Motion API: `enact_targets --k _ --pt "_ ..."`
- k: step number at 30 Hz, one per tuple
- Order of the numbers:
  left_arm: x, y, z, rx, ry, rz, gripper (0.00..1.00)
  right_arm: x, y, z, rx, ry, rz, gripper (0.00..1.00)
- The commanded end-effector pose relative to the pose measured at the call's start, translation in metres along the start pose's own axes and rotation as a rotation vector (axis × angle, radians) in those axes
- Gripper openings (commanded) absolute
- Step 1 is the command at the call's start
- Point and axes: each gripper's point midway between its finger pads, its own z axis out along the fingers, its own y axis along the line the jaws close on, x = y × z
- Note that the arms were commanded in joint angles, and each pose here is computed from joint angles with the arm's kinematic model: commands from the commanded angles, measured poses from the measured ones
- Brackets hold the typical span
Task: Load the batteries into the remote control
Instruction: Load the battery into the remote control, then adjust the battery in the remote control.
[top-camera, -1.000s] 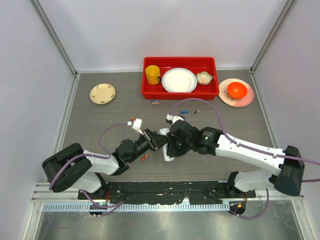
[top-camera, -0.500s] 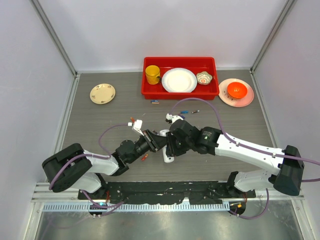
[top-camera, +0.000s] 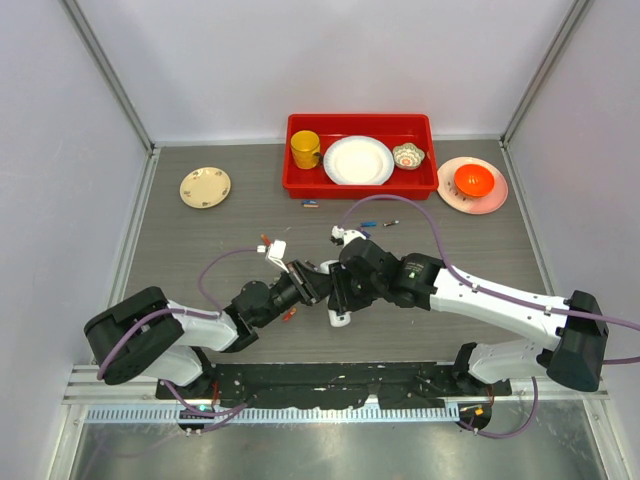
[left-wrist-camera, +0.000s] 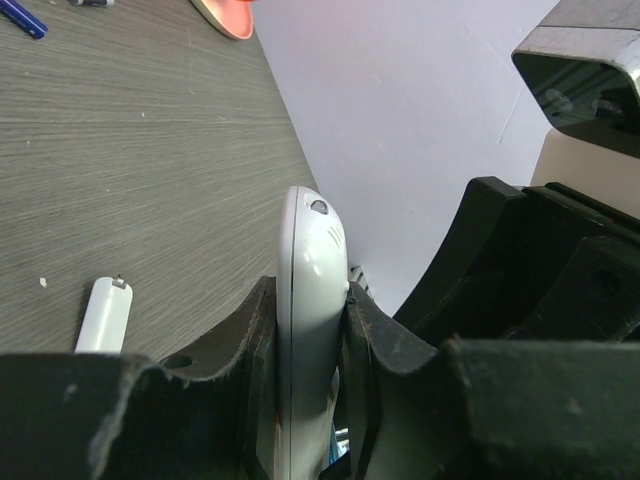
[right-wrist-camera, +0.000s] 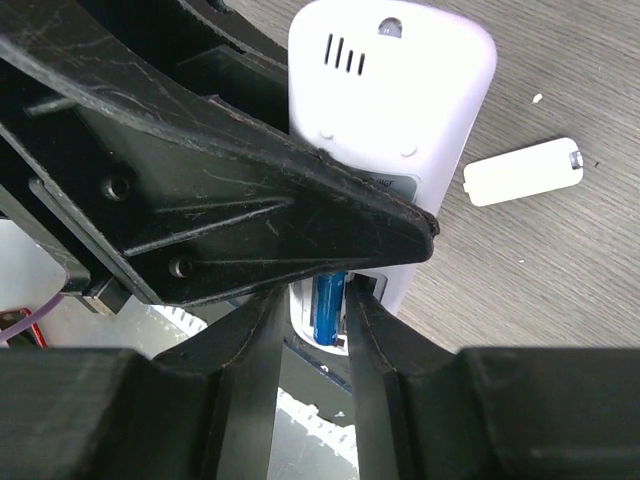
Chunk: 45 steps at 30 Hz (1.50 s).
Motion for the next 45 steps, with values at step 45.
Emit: enact_targets --k 45 --pt "-0.049 -0.099 -0.007 0.414 -0.033 -0.139 0.00 -0.072 -0.015 -0.114 -0.129 -0.630 0.047 0.73"
